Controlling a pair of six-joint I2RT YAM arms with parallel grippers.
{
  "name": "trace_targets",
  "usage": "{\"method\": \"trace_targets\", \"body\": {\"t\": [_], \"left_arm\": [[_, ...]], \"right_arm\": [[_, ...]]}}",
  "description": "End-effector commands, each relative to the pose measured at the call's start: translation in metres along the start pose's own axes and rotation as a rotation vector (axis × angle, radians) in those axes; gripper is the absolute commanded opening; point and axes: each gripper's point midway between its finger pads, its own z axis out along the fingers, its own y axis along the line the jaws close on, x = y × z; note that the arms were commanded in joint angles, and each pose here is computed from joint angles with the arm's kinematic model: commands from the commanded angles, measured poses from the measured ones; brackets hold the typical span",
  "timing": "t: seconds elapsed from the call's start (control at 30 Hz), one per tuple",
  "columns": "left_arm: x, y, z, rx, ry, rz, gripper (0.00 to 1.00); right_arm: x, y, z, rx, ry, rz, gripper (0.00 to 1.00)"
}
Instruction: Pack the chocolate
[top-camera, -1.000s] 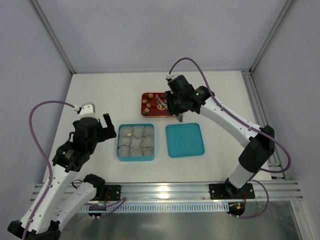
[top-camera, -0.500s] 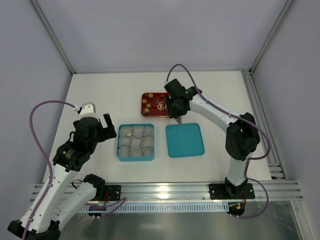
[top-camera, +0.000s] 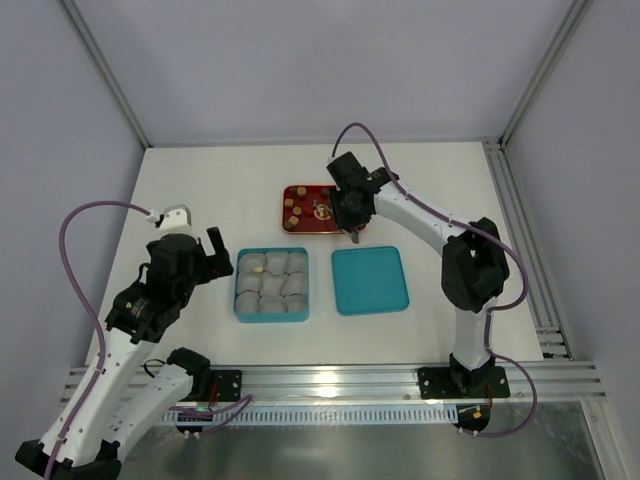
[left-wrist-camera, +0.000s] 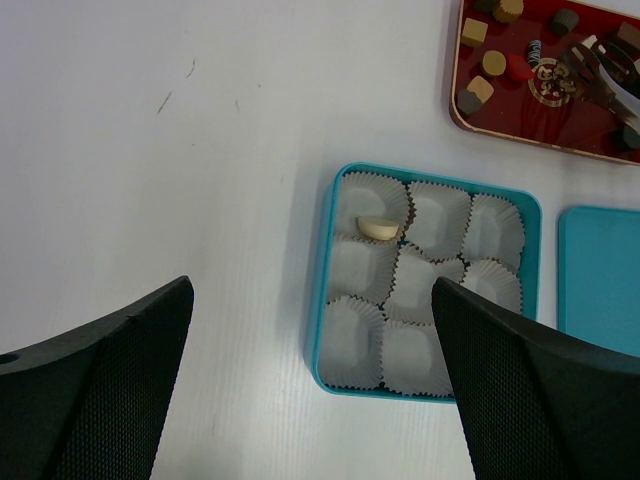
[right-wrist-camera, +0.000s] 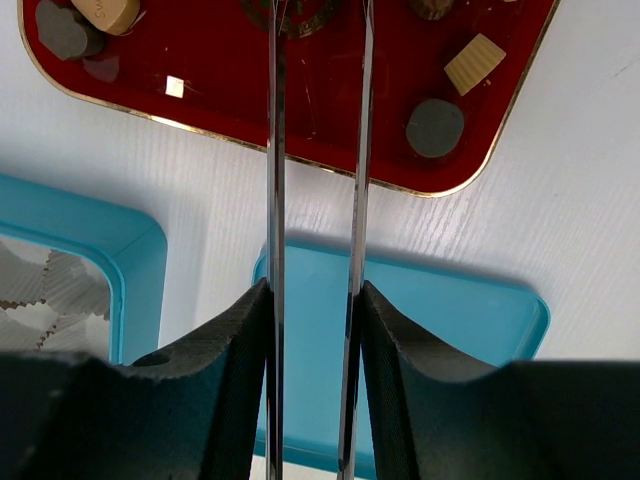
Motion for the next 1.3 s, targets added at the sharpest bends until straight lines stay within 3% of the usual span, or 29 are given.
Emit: {"method": "trace_targets", "body": {"t": [0.0,0.3,0.57,1.27], "left_arm": [[-0.009,-0.004,-0.001,0.013,-0.027,-0.017,1.00],[-0.007,-0.004,-0.001,0.013,-0.023,-0.017,1.00],[-0.008,-0.004,-0.001,0.012,-0.023,-0.015,1.00],[-0.007,-0.004,-0.001,0.015,-0.023,-0.016,1.00]], "right_arm": [[-0.025,0.004,-0.004,-0.017,-0.062,0.010,0.41],[-0.022,0.007,0.001,-0.035,-0.045,0.014,0.40],[-0.024,0.005,-0.002,-0.034,-0.050,0.012,0.33],[-0.029,0.003,-0.045,-0.057,-0.104,0.008,0.29]]}}
